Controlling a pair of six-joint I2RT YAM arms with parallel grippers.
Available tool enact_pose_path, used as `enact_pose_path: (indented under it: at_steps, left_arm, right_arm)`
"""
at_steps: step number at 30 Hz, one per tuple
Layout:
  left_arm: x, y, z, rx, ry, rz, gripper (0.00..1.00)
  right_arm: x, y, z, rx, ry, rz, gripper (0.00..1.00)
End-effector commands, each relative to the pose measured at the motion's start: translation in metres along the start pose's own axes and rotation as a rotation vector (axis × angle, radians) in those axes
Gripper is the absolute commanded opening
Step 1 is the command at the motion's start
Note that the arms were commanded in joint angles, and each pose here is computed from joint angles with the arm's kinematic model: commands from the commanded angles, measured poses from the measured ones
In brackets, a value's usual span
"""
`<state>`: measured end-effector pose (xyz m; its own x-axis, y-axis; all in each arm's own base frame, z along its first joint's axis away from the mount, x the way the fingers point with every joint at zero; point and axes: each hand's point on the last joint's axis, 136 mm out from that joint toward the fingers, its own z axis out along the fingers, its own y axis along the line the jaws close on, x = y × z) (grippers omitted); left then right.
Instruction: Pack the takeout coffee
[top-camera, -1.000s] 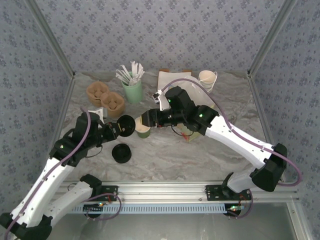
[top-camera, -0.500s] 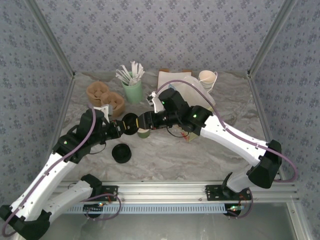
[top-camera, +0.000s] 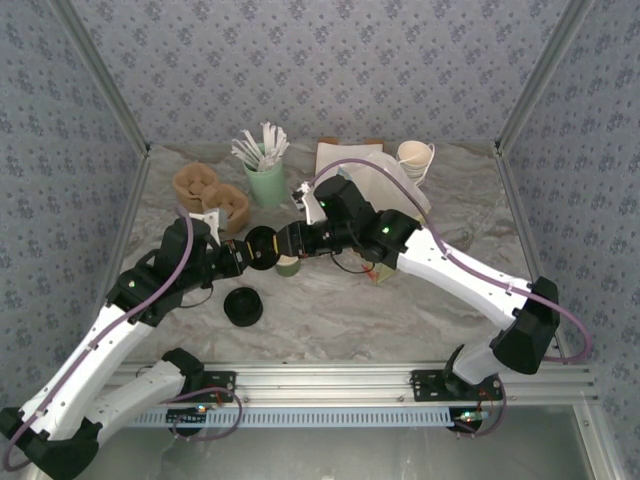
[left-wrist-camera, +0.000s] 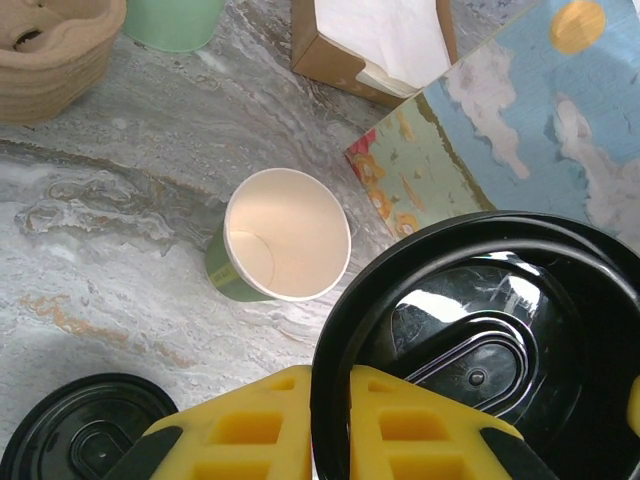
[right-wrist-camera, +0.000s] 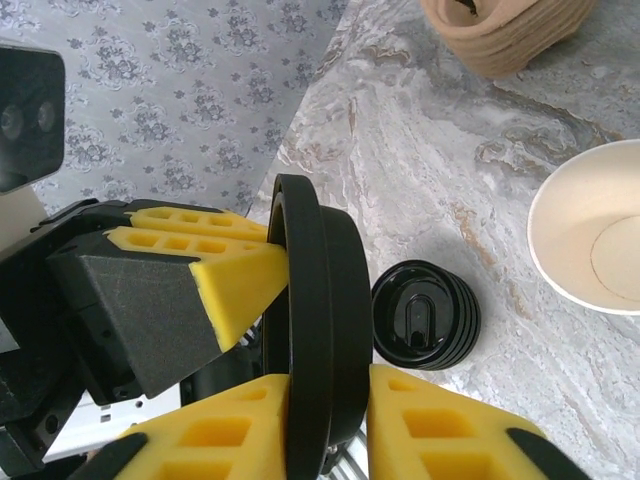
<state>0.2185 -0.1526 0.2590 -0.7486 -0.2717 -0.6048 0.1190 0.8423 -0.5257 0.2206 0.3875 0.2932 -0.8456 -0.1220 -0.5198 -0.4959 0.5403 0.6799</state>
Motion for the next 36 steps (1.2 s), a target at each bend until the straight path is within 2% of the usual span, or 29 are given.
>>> enact_pose_path:
  at_steps: [1, 6, 11, 14, 16, 19, 24, 28, 32, 36]
  left_arm:
    - [-0.011, -0.016, -0.005, 0.054, -0.038, 0.024, 0.15]
    - [-0.009, -0.016, -0.004, 0.053, -0.035, 0.046, 0.18]
    - [-0.020, -0.023, -0.010, 0.084, -0.091, 0.128, 0.41]
    - [-0.029, -0.028, -0.020, 0.096, -0.141, 0.208, 0.48]
    - [-0.037, -0.036, -0.028, 0.125, -0.189, 0.276, 0.49]
    - [-0.043, -0.050, -0.039, 0.183, -0.269, 0.446, 0.49]
    - [-0.031, -0.074, -0.042, 0.269, -0.414, 0.857, 0.48]
    - [-0.031, -0.086, -0.044, 0.304, -0.541, 1.020, 0.41]
    - [-0.011, -0.098, -0.036, 0.358, -0.601, 1.255, 0.41]
    - [0.010, -0.103, -0.032, 0.382, -0.646, 1.425, 0.42]
  right_arm:
    - [-0.005, 0.002, -0.003, 0.010, -0.011, 0.003, 0.19]
    - [-0.006, -0.009, -0.005, 0.029, -0.007, 0.042, 0.16]
    - [-0.008, -0.024, -0.013, 0.063, -0.009, 0.081, 0.14]
    - [-0.008, -0.032, -0.020, 0.083, -0.003, 0.105, 0.13]
    - [-0.008, -0.037, -0.025, 0.090, 0.005, 0.129, 0.12]
    - [-0.005, -0.040, -0.034, 0.082, 0.047, 0.172, 0.13]
    - [-0.003, -0.040, -0.052, 0.075, 0.100, 0.223, 0.13]
    - [-0.001, -0.040, -0.063, 0.057, 0.116, 0.273, 0.13]
    - [-0.002, -0.038, -0.074, 0.048, 0.102, 0.293, 0.13]
    - [-0.002, -0.039, -0.080, 0.052, 0.092, 0.301, 0.13]
